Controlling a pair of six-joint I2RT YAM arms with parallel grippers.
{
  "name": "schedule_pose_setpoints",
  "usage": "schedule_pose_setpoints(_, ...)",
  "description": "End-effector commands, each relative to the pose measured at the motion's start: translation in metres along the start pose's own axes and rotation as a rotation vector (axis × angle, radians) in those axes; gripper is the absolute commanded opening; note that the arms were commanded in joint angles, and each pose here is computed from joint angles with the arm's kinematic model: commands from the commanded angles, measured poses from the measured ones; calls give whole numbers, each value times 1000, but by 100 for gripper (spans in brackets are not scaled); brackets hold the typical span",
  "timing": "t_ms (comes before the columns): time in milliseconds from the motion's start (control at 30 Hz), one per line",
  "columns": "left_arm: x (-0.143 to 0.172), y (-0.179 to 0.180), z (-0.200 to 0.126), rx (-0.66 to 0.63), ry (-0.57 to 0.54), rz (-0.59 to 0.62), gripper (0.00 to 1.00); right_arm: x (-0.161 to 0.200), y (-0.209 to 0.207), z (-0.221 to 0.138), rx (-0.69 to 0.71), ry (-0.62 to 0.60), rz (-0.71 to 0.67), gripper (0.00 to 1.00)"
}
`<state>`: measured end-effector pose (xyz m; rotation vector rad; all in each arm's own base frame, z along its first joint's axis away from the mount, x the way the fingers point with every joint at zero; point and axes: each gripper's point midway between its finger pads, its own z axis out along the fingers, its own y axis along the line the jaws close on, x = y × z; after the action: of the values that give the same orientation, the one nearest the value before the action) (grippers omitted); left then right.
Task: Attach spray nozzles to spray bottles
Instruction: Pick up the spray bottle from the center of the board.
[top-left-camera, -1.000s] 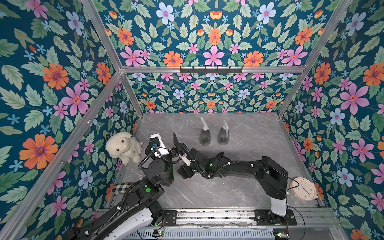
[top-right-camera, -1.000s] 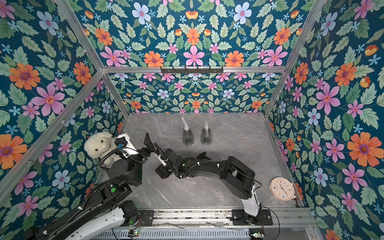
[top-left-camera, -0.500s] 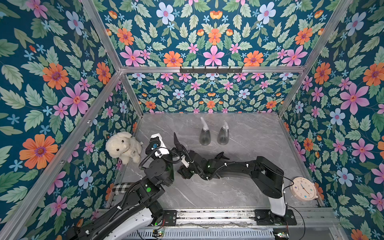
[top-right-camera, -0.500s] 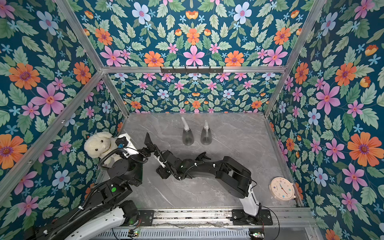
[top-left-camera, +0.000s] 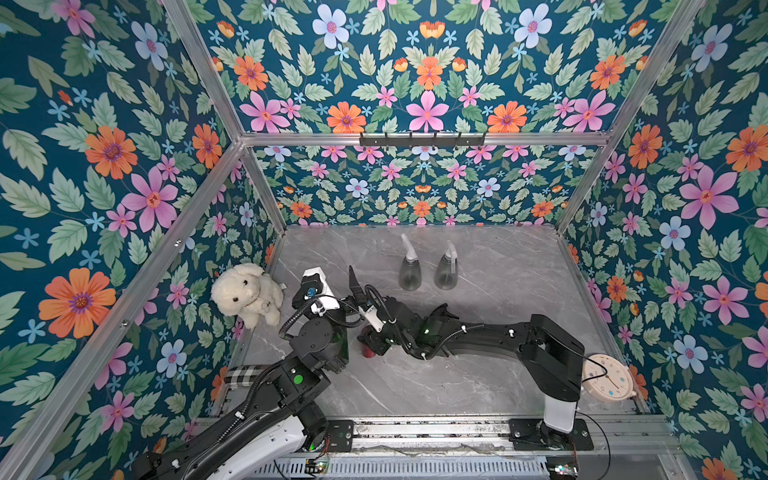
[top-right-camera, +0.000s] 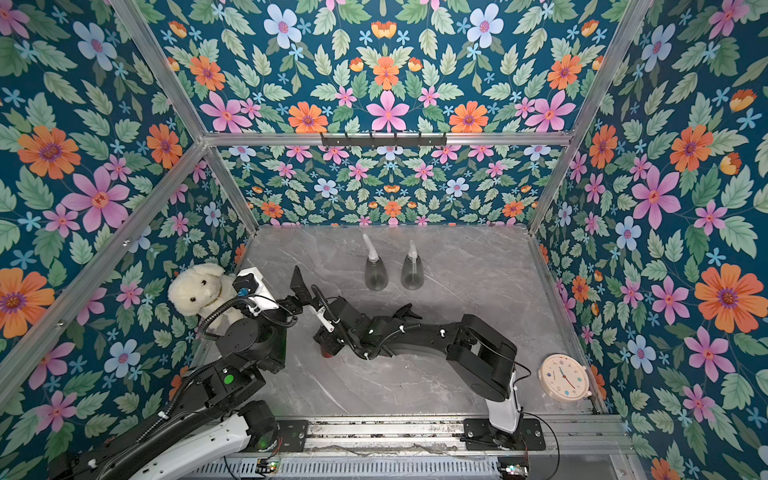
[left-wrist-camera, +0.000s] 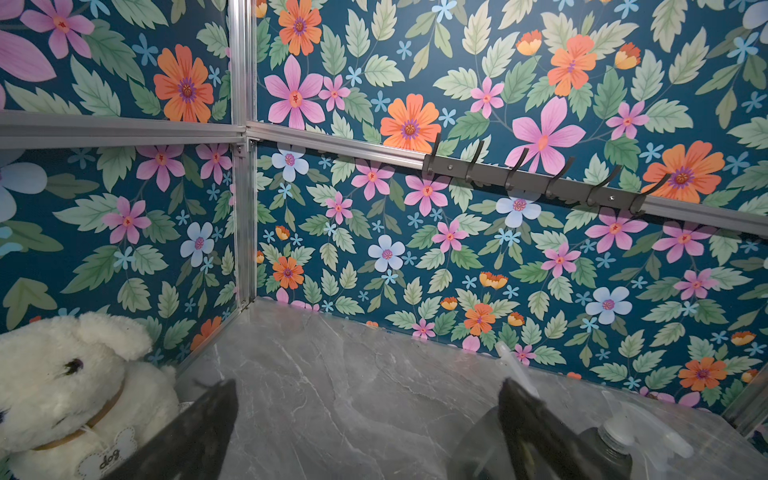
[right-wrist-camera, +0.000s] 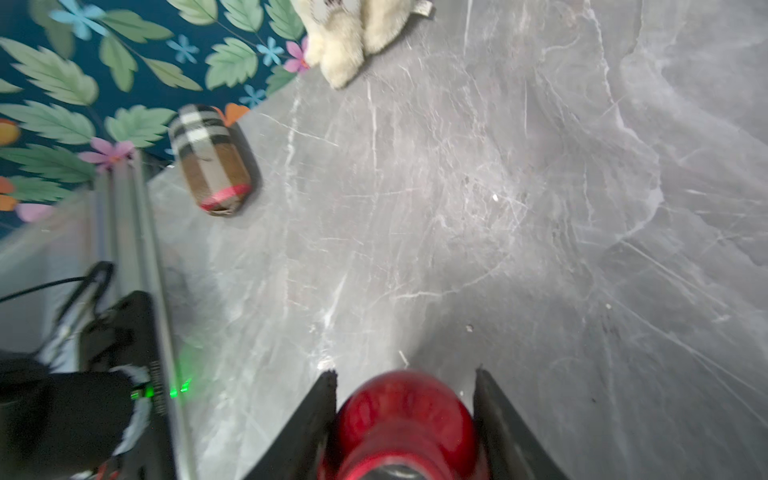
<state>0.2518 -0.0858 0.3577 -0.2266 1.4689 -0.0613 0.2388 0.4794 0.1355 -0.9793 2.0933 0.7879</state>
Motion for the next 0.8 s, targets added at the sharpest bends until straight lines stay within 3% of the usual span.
schedule_pose_setpoints(0, -2, -5, 0, 34, -11, -15, 100, -12, -1, -16, -37, -32, 64, 45)
schedule_pose_setpoints(167, 2, -30, -5, 196, -27, -22, 100, -26, -21, -64, -51, -41, 126, 44)
schedule_pose_setpoints(433, 27, -116, -51, 783, -73, 36, 100, -48, -45, -177, -64, -42, 188, 44)
schedule_pose_setpoints(567, 52, -144, -56, 963, 2, 55, 100, -55, -51, -225, -35, -58, 189, 44)
schedule_pose_setpoints(767, 69, -155, -52, 1197, 90, -83, 100, -56, -57, -271, 5, -53, 192, 44)
